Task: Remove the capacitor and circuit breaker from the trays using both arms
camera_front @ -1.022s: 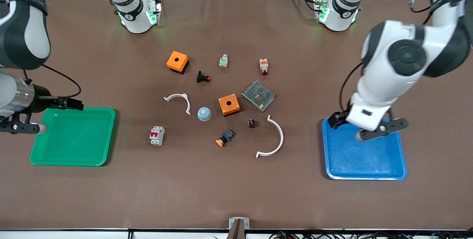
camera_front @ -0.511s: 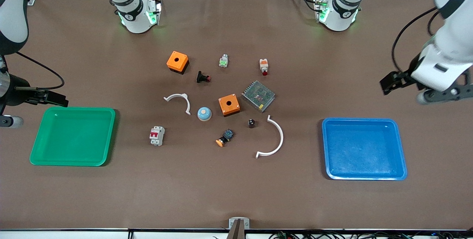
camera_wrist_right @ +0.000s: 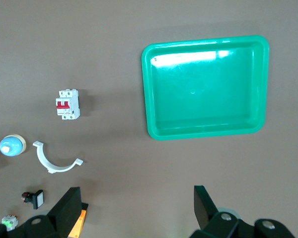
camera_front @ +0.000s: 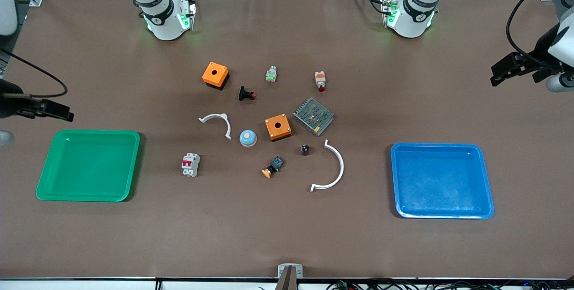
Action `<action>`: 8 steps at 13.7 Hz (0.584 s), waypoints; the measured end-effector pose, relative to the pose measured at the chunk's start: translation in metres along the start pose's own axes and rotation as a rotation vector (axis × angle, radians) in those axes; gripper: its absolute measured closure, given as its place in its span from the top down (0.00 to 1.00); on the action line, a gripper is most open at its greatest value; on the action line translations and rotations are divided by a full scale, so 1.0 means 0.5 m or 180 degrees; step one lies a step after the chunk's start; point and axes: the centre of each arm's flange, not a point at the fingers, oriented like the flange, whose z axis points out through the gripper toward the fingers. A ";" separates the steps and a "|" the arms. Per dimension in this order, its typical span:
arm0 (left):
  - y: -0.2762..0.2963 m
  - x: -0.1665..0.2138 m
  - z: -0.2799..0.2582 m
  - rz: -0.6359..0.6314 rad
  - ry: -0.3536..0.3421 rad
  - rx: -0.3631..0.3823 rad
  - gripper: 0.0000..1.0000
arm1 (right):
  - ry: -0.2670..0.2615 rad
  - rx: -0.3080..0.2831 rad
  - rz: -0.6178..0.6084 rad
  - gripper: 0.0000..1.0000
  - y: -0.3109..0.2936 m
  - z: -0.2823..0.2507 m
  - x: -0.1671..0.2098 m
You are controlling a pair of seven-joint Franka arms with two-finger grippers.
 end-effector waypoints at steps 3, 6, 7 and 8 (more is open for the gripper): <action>0.004 -0.011 -0.009 0.0008 0.0028 0.0001 1.00 | 0.0009 0.0049 -0.0003 1.00 0.015 -0.038 -0.047; 0.005 -0.010 -0.006 0.0013 0.0027 0.0001 1.00 | -0.0018 0.0094 0.0074 1.00 0.059 -0.039 -0.082; 0.007 -0.010 -0.003 0.0017 0.0022 0.0002 1.00 | 0.0001 0.0110 0.0084 1.00 0.065 -0.047 -0.095; 0.008 -0.010 -0.002 0.0021 0.0018 0.0002 1.00 | 0.0034 0.0120 0.0084 1.00 0.067 -0.058 -0.109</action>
